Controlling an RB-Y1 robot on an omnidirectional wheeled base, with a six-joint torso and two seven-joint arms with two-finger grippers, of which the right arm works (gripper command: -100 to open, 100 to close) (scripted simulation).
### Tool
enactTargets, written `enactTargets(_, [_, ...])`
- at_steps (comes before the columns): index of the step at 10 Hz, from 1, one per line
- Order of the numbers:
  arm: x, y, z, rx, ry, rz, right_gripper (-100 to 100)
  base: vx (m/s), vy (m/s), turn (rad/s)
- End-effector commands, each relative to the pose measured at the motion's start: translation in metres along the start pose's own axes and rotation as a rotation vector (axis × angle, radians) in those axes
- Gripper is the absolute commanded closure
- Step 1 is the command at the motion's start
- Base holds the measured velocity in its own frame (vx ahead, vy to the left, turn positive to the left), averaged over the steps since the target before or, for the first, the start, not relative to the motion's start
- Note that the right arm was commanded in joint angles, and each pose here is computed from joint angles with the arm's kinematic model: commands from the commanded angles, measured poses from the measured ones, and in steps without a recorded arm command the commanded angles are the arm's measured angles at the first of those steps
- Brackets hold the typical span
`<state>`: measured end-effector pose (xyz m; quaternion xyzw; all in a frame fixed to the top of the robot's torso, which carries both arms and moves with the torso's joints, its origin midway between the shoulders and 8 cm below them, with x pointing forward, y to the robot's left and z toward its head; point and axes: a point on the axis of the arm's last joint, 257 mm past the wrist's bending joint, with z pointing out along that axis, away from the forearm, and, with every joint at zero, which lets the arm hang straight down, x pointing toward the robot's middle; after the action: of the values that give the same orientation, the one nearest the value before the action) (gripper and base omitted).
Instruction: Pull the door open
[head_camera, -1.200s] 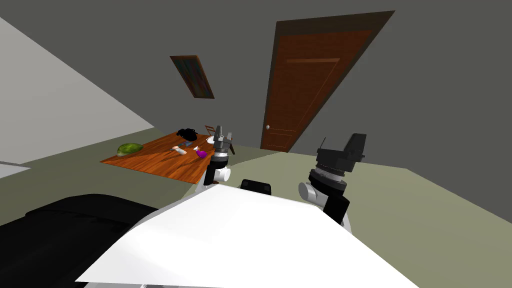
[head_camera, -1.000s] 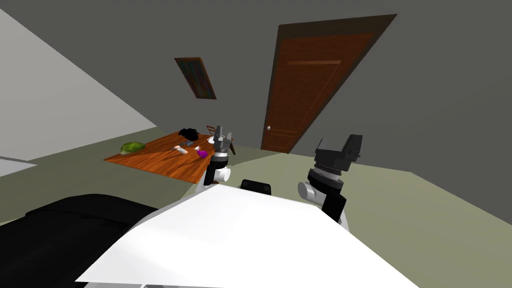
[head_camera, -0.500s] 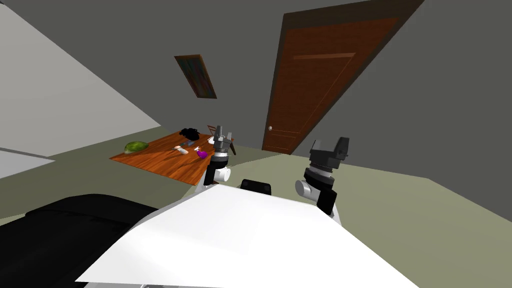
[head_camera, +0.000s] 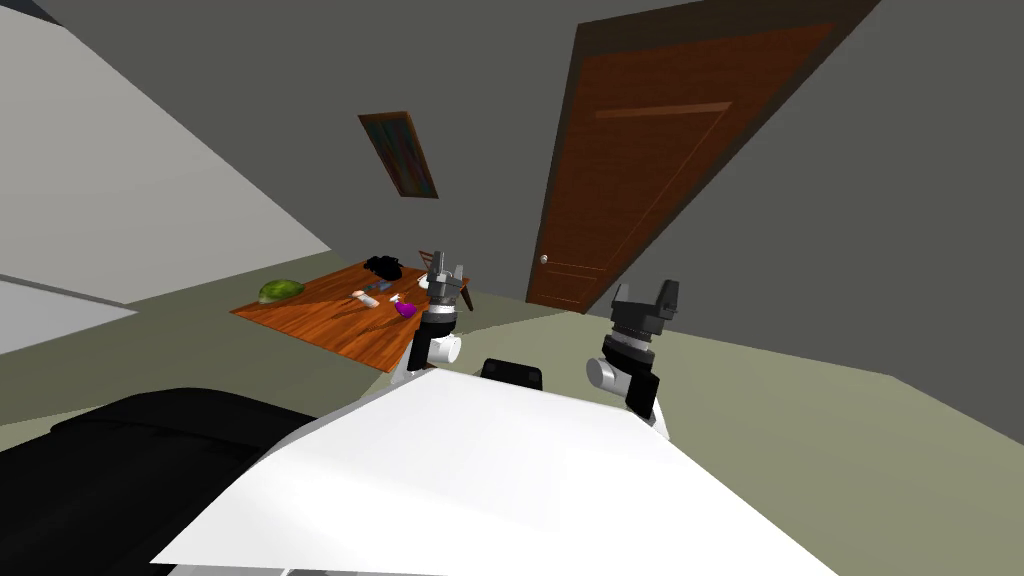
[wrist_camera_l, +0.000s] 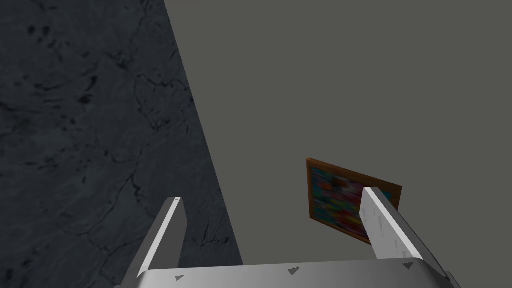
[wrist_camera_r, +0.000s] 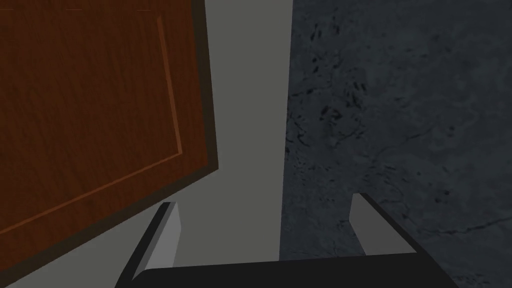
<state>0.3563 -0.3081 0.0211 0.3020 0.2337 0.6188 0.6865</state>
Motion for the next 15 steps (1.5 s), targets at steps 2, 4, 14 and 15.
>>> enactTargets(2, [-0.005,-0.02,-0.0029,0.027,-0.013,0.069,-100,0.083,-0.003,0.081])
enactTargets(4, [-0.008,-0.037,-0.0066,0.05,-0.027,0.126,-100,0.092,-0.01,0.083])
enactTargets(14, [-0.029,-0.127,-0.0333,0.165,-0.133,0.427,-100,0.095,-0.016,0.095])
enactTargets(15, [-0.031,-0.136,-0.0368,0.176,-0.147,0.458,-100,0.081,-0.024,0.12])
